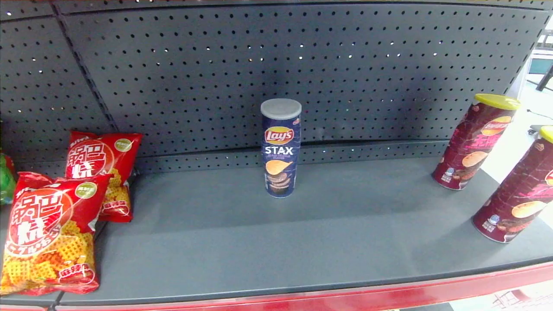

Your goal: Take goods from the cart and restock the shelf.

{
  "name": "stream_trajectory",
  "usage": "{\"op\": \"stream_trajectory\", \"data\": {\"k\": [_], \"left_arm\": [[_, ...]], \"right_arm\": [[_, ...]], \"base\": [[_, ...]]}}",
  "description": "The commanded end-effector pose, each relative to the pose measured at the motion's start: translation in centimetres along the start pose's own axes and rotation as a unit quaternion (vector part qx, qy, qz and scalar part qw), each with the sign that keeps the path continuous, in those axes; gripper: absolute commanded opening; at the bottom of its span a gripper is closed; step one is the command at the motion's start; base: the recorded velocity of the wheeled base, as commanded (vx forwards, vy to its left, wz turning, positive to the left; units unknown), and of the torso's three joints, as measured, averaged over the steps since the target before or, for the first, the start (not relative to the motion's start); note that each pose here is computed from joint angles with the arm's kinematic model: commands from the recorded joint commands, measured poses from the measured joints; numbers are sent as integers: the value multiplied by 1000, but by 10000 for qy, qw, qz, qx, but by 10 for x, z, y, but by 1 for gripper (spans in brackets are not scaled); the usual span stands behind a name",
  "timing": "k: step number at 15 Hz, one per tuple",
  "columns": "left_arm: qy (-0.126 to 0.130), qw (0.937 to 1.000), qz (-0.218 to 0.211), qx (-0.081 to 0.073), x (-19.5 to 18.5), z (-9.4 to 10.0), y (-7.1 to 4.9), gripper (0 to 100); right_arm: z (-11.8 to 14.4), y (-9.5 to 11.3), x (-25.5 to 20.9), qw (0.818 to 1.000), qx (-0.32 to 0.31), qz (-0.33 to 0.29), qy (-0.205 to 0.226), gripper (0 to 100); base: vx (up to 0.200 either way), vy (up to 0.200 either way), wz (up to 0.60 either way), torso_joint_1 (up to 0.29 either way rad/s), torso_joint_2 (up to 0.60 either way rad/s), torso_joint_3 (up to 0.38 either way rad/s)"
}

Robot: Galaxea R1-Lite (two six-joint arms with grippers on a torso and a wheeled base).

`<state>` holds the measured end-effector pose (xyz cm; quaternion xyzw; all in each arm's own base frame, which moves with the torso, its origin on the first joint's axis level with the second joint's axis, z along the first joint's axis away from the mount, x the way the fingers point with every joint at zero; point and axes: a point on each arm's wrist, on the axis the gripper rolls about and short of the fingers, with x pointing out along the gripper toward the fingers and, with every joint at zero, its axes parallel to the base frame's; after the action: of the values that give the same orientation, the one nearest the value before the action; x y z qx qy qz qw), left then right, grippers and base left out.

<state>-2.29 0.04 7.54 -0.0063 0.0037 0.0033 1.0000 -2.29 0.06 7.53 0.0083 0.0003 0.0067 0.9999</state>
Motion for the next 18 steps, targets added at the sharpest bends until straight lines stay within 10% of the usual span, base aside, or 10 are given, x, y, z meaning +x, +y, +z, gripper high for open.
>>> {"op": "stream_trajectory", "data": {"k": [1, 18], "left_arm": [[-7, 10000, 5, -5, 0, 0, 0, 100], [-7, 10000, 13, 2, 0, 0, 0, 100]], "right_arm": [[0, 0, 0, 10000, 1, 10, 6, 100], [0, 0, 0, 10000, 1, 17, 6, 100]], "base": [[0, -200, 0, 12, 7, 2], [0, -200, 0, 3, 4, 2]]}}
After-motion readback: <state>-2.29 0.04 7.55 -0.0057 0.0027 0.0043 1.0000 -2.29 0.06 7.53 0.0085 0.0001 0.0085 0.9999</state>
